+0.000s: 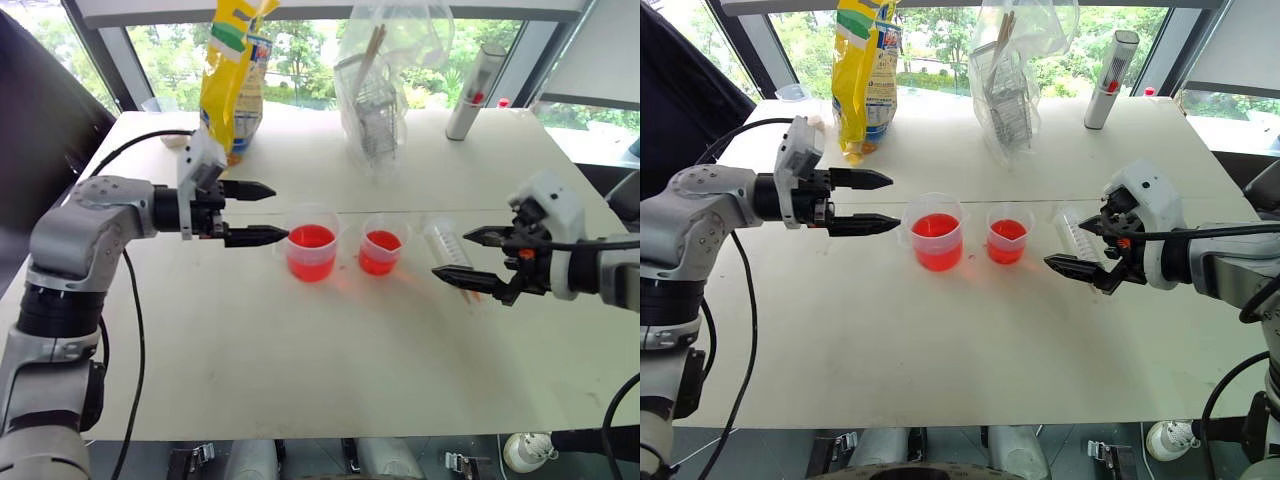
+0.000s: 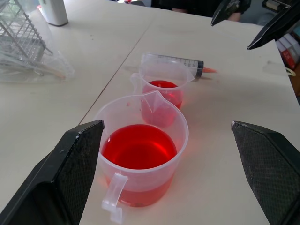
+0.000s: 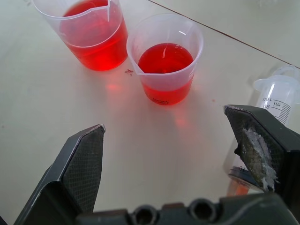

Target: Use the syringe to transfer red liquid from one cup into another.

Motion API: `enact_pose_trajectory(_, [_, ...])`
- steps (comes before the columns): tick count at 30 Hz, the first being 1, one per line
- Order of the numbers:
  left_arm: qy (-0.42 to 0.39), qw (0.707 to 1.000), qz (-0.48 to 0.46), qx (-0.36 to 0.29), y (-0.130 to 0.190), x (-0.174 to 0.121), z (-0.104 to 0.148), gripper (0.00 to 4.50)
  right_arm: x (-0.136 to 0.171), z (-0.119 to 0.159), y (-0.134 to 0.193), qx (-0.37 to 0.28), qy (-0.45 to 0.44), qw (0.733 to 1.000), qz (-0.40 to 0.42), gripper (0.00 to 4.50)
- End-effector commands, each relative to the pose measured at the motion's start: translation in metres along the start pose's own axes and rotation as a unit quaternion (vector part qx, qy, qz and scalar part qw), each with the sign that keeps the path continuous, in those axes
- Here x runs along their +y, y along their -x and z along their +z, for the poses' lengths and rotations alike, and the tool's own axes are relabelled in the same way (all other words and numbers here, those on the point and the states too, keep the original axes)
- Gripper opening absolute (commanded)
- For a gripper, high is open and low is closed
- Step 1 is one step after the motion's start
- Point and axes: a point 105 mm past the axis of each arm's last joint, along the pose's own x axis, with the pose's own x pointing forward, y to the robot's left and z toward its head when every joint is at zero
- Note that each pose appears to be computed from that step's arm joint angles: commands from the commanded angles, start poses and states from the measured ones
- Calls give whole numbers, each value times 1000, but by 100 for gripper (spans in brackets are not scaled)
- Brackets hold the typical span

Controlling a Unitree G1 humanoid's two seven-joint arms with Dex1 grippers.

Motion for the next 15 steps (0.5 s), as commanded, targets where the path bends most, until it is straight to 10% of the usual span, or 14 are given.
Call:
enact_pose_trajectory(1, [-17, 1000, -11, -20, -1, -2, 15, 450, -1, 4, 6, -7, 13, 1000, -7, 444])
enact_pose_trajectory(15, [-17, 998, -46, -40, -22, -19, 18, 450, -29, -7, 3, 13, -16, 999, -39, 444])
